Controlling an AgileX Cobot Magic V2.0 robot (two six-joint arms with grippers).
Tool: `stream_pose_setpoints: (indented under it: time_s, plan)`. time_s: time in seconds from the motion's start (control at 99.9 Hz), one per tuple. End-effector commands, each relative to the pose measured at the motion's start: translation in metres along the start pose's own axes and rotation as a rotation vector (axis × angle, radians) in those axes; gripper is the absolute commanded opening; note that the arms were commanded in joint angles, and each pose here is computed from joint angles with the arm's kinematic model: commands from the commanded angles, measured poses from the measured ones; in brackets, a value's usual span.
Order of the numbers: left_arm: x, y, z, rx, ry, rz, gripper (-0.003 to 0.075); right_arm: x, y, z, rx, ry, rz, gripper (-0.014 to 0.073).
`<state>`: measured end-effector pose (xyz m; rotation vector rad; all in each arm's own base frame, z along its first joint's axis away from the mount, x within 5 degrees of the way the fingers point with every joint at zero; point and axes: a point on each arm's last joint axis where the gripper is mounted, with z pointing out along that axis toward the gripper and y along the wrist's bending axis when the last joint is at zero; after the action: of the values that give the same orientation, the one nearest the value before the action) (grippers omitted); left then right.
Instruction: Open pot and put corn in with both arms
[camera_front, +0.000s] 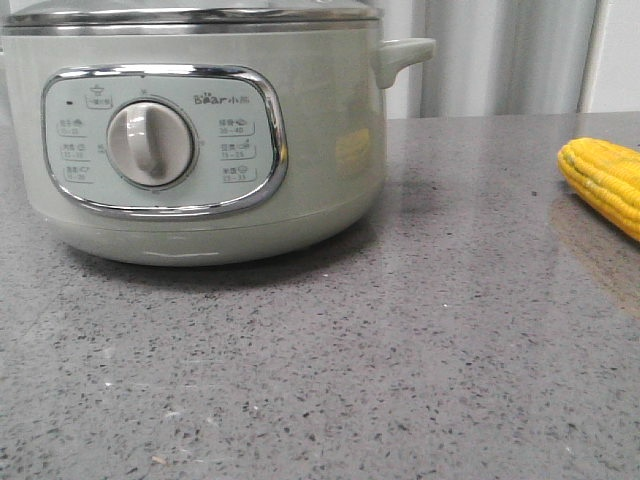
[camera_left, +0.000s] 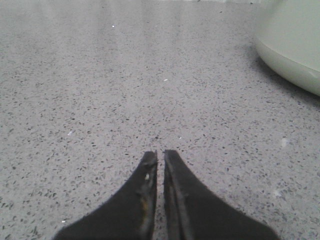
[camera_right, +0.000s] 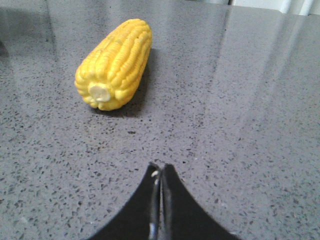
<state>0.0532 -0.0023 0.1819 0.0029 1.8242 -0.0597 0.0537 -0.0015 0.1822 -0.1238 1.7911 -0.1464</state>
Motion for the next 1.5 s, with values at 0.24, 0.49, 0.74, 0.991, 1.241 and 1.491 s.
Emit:
stream_pose_setpoints:
  time_s: [0.24,0.49,0.74,0.991,1.241,1.491]
  plan:
    - [-0.001,0.0,-0.001,0.004,-0.038,-0.017,-0.002,0.004,0.0,0.001,0.006,-0.019,-0.009,-0.0074]
    - [-0.001,0.0,-0.001,0.004,-0.038,-0.017,-0.002,0.004,0.0,0.001,0.006,-0.019,-0.009,-0.0074]
    - [-0.001,0.0,-0.001,0.004,-0.038,-0.017,-0.002,0.004,0.0,0.001,0.006,-0.019,-0.009,-0.0074]
    - [-0.001,0.0,-0.001,0.004,-0.038,-0.017,-0.002,0.002,0.0,0.001,0.015,-0.038,-0.025,-0.0074]
    - [-0.001,0.0,-0.001,0.005,-0.04,-0.017,-0.002,-0.013,-0.003,-0.001,0.05,-0.21,-0.041,-0.0074]
    - [-0.005,0.001,-0.001,-0.015,-0.088,0.051,-0.002,-0.024,-0.006,-0.005,0.04,-0.344,0.2,-0.0074]
